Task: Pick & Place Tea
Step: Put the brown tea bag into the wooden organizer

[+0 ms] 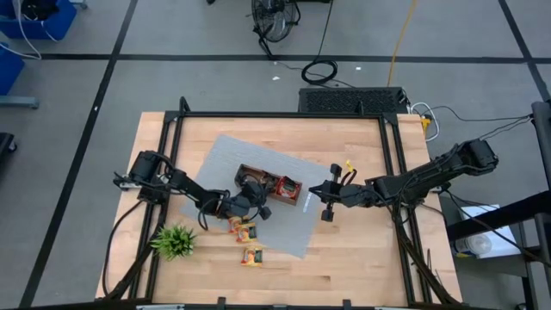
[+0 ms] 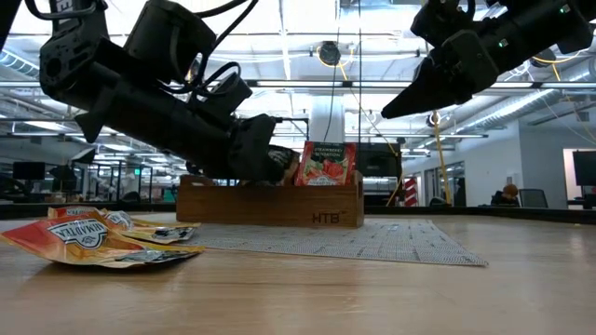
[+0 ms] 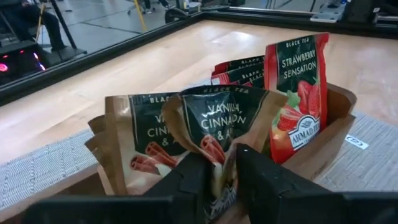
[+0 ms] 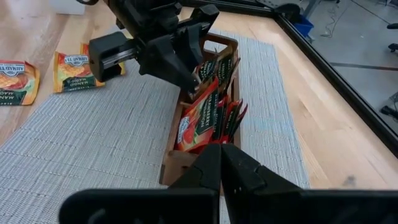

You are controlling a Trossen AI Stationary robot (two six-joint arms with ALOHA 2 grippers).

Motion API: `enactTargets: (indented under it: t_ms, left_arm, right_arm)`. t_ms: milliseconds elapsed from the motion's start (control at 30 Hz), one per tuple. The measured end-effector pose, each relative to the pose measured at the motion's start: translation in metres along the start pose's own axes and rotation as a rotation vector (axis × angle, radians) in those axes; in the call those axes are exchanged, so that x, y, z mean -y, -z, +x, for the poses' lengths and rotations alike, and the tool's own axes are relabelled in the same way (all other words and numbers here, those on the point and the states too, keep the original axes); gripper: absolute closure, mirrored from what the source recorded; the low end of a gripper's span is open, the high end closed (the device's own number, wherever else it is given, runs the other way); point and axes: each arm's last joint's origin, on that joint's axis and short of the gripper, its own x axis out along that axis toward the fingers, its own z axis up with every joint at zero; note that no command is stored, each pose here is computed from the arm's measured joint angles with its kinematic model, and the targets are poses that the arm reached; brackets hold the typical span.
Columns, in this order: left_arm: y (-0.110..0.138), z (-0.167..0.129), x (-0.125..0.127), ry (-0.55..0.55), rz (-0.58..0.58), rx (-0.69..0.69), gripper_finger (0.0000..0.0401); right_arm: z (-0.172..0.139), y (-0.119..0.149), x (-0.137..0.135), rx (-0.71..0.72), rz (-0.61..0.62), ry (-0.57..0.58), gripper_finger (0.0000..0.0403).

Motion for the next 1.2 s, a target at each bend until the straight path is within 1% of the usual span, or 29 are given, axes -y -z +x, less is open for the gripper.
enactTargets:
  t_ms: [167, 400, 500, 600, 700, 833, 933, 1033, 1067, 1100, 1200]
  left_arm:
    - [0.001, -0.004, 0.004, 0.017, 0.008, 0.005, 0.0252]
    - [0.001, -0.012, 0.013, 0.058, 0.029, 0.018, 0.0156]
    - [-0.005, -0.020, 0.017, 0.080, 0.057, 0.033, 0.0125]
    - [-0.017, -0.029, 0.018, 0.044, 0.053, 0.069, 0.0106]
    - [-0.031, -0.038, 0.016, -0.001, 0.092, 0.089, 0.0099]
    - [-0.042, -0.048, 0.011, -0.047, 0.122, 0.081, 0.0103]
    - [-0.043, -0.051, 0.006, -0.065, 0.147, 0.039, 0.0111]
    - [-0.039, -0.052, 0.003, -0.073, 0.124, 0.002, 0.0121]
    - [-0.036, -0.052, 0.003, -0.049, 0.109, -0.024, 0.0124]
    - [-0.034, -0.052, 0.004, 0.003, 0.096, -0.060, 0.0126]
    - [-0.024, -0.049, 0.008, 0.220, 0.051, -0.210, 0.0132]
  right_arm:
    - [0.000, 0.000, 0.000, 0.000, 0.000, -0.002, 0.0403]
    - [0.000, 0.000, 0.000, -0.001, 0.000, -0.003, 0.0403]
    - [0.000, 0.000, 0.000, 0.000, 0.000, -0.003, 0.0403]
    - [0.000, 0.000, 0.000, 0.000, 0.000, -0.003, 0.0403]
    - [0.000, 0.000, 0.000, -0.001, 0.000, -0.003, 0.0403]
    - [0.000, 0.000, 0.000, -0.001, 0.000, -0.003, 0.0403]
    - [0.000, 0.000, 0.000, -0.001, 0.000, -0.003, 0.0403]
    - [0.000, 0.000, 0.000, -0.002, 0.001, -0.003, 0.0403]
    - [0.000, 0.000, 0.000, -0.003, 0.001, -0.003, 0.0403]
    - [0.000, 0.000, 0.000, -0.004, 0.001, -0.003, 0.0403]
    - [0.000, 0.001, 0.000, -0.007, -0.001, -0.003, 0.0403]
